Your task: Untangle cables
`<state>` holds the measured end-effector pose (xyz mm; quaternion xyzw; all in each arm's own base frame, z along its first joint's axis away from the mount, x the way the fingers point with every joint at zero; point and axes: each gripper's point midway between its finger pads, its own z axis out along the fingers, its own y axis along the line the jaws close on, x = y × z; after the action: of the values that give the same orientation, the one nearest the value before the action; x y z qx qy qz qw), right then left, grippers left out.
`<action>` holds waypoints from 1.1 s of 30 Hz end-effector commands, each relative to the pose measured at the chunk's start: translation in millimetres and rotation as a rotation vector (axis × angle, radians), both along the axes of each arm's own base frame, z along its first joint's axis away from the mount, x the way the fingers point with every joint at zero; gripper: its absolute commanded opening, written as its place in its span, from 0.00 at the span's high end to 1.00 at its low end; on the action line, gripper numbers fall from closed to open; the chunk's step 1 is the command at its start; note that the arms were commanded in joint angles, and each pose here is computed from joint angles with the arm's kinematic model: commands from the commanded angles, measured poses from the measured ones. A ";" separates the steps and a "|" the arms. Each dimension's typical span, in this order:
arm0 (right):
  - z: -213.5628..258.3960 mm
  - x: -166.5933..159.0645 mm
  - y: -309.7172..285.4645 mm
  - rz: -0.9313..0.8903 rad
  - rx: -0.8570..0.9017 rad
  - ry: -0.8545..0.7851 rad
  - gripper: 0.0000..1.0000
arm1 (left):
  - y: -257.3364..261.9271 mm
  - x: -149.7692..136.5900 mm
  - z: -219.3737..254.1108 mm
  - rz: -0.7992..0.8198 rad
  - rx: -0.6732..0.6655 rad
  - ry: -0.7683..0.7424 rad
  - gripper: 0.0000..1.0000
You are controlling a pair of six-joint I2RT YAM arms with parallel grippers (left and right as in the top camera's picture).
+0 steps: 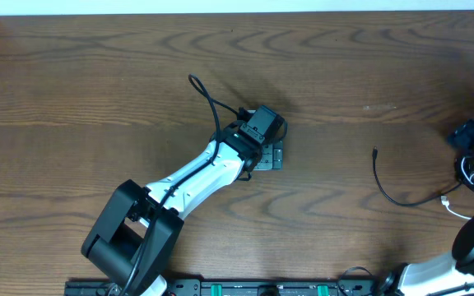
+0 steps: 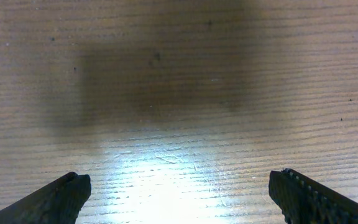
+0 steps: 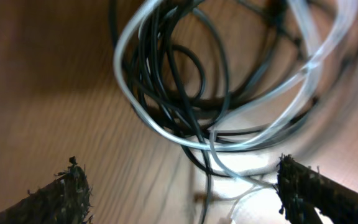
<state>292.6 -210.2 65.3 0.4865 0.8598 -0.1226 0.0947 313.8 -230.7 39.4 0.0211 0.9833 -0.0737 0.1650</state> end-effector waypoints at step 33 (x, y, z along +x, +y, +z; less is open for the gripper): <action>72.6 98.6 237.4 0.934 0.422 -0.506 0.99 | 0.4 0.2 5.8 -0.005 -0.003 -0.011 0.02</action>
<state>393.5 1.3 122.4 0.1263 0.9418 0.2109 0.2294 313.8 -230.7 39.4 0.0211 0.9833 -0.0739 0.1649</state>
